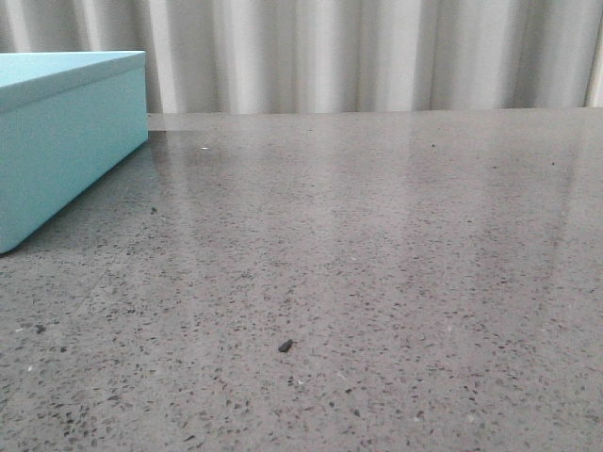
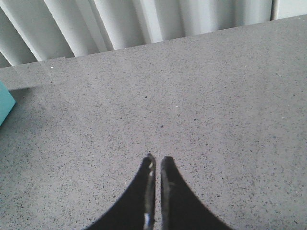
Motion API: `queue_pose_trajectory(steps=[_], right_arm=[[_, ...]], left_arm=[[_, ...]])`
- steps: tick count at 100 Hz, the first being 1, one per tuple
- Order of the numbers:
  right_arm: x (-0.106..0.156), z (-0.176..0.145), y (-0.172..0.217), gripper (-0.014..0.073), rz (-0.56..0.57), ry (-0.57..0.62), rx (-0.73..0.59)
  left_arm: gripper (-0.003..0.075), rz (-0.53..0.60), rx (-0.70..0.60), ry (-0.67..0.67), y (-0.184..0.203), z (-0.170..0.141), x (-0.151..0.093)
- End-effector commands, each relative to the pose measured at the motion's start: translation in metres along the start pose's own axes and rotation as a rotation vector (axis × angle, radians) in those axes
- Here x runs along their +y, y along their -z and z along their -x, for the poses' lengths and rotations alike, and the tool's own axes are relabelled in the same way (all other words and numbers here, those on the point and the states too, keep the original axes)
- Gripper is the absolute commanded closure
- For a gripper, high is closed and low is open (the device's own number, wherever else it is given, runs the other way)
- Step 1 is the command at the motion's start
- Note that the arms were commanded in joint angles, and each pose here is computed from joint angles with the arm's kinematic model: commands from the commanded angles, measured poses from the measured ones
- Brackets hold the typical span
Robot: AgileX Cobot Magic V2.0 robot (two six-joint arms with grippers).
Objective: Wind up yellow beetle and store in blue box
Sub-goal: 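Lift the yellow car with the left gripper toward the blue box, then lower the car into the blue box and open the left gripper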
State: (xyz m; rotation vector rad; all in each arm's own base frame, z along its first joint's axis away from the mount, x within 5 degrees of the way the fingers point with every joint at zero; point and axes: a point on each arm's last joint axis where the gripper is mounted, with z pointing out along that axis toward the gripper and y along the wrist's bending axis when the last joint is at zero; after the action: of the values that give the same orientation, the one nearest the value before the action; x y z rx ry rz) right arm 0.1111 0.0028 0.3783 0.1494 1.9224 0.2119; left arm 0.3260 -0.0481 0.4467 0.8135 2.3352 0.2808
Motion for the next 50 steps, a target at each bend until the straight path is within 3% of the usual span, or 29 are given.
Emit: queue_pose_trajectory(steps=[1,20,50], right_arm=[[0.002,0.013,0.004,0.0656,0.005,0.0,-0.098],[0.002,0.013,0.004,0.0656,0.005,0.0,-0.098],[0.002,0.013,0.004,0.0656,0.007,-0.001,-0.098]], left_arm=[[0.0735,-0.028,-0.062,0.11,0.019,-0.01,0.012],[0.0735,-0.162,-0.007,0.234,-0.014,-0.031,0.017],[0.0724,-0.287,0.1,0.288,-0.074,-0.044,0.005]])
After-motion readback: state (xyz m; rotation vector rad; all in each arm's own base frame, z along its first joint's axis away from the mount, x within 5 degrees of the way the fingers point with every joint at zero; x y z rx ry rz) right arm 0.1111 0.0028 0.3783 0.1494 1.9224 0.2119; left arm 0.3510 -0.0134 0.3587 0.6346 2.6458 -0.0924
